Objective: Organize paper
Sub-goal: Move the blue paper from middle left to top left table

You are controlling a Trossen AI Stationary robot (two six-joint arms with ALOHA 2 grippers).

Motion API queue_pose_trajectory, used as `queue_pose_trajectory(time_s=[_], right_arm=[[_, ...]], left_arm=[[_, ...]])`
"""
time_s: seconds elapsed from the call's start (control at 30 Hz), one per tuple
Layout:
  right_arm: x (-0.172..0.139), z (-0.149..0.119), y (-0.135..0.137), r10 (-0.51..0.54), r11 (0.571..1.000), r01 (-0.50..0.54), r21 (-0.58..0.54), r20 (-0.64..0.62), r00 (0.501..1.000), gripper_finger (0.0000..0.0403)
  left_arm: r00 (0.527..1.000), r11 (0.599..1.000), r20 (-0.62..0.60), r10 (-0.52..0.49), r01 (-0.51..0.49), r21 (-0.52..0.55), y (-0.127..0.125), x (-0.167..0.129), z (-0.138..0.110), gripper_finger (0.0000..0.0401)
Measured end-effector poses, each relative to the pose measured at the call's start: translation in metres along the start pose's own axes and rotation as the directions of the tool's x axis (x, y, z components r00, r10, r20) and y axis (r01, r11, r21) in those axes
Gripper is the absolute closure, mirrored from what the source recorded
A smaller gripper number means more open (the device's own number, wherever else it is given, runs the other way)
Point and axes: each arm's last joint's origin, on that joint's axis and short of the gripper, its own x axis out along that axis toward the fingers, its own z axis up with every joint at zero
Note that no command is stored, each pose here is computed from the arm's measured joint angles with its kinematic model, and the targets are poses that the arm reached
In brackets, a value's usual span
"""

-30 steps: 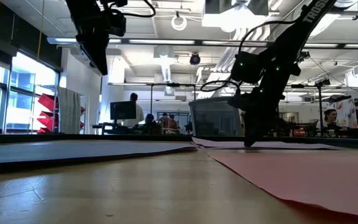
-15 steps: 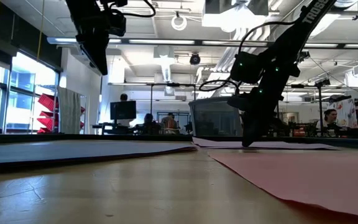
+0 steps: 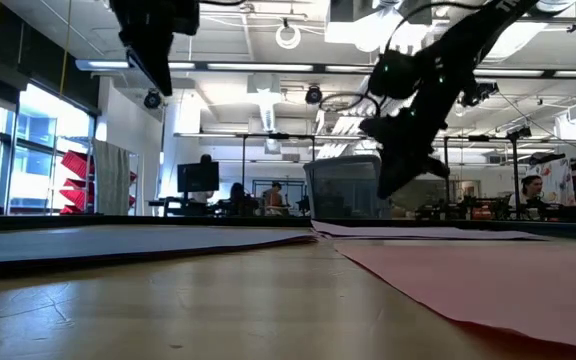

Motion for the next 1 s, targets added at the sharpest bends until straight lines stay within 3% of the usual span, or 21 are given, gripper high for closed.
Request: queue_pose_trajectory(time_s=[0.27, 0.4, 0.53, 0.77, 0.87, 1.0], right_arm=[[-0.007, -0.011, 0.052, 0.227, 0.973, -0.224, -0.057, 0.056, 0.972, 0.0390], [-0.006, -0.027, 0.078, 0.328, 0.942, -0.323, -0.096, 0.037, 0.944, 0.0349], [0.001, -0.042, 0.098, 0.398, 0.913, -0.396, -0.099, 0.001, 0.917, 0.0289], [0.023, -0.054, 0.114, 0.399, 0.917, -0.399, 0.016, -0.047, 0.916, 0.0210], [0.031, -0.049, 0.124, 0.359, 0.933, -0.357, 0.036, -0.080, 0.930, 0.0204], [0.048, -0.040, 0.137, 0.226, 0.974, -0.228, 0.002, -0.126, 0.966, 0.0210]], left_arm=[[0.984, 0.985, -0.112, -0.140, 0.126, -0.121, -0.018, -0.002, -0.056, 0.0401], [0.966, 0.961, -0.142, -0.216, 0.185, -0.204, -0.026, 0.014, -0.087, 0.0401], [0.961, 0.939, -0.089, -0.263, 0.234, -0.253, -0.033, 0.037, -0.105, 0.0401], [0.910, 0.876, 0.118, -0.398, 0.415, -0.245, -0.052, 0.083, -0.114, 0.0401], [0.881, 0.854, 0.169, -0.441, 0.470, -0.223, -0.059, 0.096, -0.117, 0.0401], [0.888, 0.858, 0.121, -0.444, 0.460, -0.230, -0.063, 0.110, -0.127, 0.0401]])
